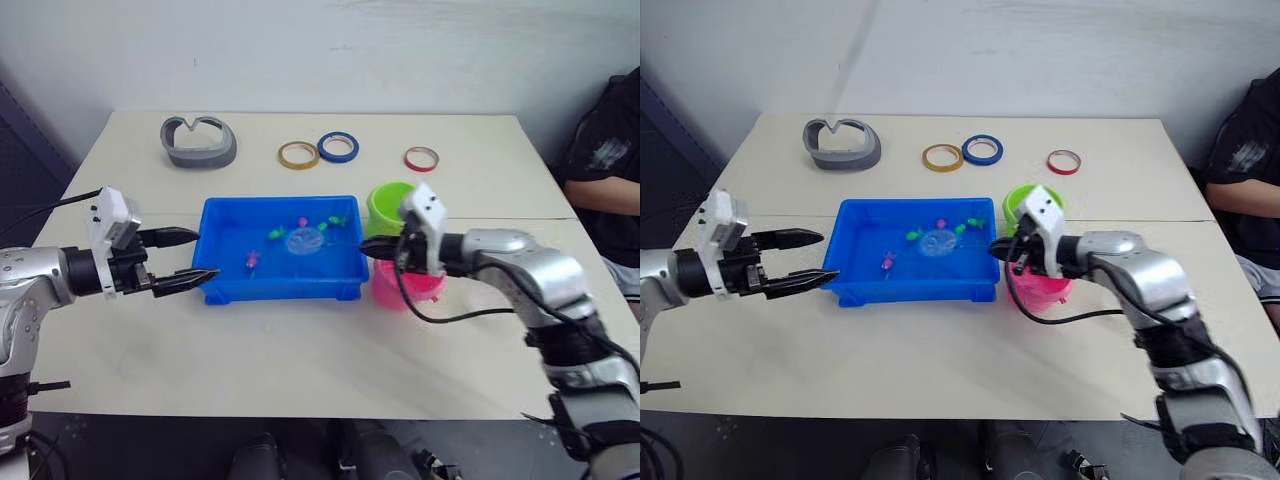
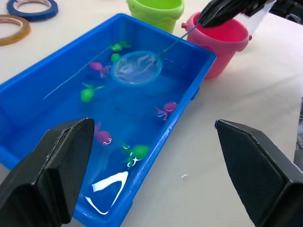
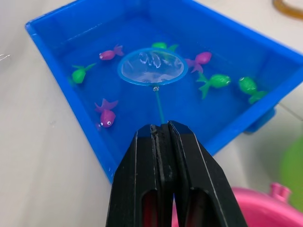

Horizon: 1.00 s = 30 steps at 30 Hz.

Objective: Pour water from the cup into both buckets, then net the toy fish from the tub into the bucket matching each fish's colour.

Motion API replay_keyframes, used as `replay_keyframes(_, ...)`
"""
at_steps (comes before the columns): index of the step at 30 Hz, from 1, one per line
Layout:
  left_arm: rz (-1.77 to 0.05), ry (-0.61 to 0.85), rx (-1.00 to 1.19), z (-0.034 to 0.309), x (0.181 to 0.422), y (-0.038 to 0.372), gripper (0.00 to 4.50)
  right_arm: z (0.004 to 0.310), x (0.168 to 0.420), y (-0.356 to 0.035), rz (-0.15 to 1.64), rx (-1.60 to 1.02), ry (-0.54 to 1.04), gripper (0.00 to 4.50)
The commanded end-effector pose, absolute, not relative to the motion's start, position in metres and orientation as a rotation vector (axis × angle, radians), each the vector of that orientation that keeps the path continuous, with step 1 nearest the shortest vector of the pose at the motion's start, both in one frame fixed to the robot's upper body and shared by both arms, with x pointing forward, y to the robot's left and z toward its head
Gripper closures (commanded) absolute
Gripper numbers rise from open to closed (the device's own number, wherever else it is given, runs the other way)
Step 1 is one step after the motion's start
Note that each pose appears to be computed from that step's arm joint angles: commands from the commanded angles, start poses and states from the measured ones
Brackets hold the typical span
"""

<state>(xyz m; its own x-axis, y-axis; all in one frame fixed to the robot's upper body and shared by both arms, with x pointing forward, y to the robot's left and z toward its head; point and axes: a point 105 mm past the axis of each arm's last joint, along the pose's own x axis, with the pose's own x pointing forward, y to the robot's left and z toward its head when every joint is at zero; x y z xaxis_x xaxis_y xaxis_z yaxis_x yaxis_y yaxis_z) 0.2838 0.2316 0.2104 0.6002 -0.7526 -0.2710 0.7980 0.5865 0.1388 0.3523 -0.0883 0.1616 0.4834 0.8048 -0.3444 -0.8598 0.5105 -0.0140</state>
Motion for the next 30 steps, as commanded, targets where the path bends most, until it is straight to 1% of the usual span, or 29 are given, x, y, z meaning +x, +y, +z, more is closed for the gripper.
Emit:
replay_keyframes(1, -0.889, 0.14, 0.291, 0.226, 0.28, 0.231, 0.03, 0.162, 0.363, -0.085, 0.988, -0.209, 0.302, 4.5)
replay_keyframes(6, -0.879, 0.128, 0.294, 0.23, 0.281, 0.23, 0.03, 0.157, 0.378, -0.084, 0.923, -0.206, 0.3, 4.5)
replay_keyframes(9, -0.881, 0.127, 0.296, 0.231, 0.281, 0.229, 0.03, 0.162, 0.387, -0.085, 0.882, -0.178, 0.273, 4.5)
replay_keyframes(15, -0.89, 0.124, 0.297, 0.231, 0.283, 0.226, 0.03, 0.17, 0.388, -0.077, 0.888, -0.125, 0.226, 4.5)
replay_keyframes(23, -0.91, 0.112, 0.296, 0.234, 0.29, 0.223, 0.03, 0.181, 0.374, -0.077, 0.931, -0.142, 0.191, 4.5)
replay_keyframes(30, -1.006, 0.083, 0.276, 0.238, 0.298, 0.204, 0.03, 0.195, 0.343, -0.092, 0.984, -0.261, 0.096, 4.5)
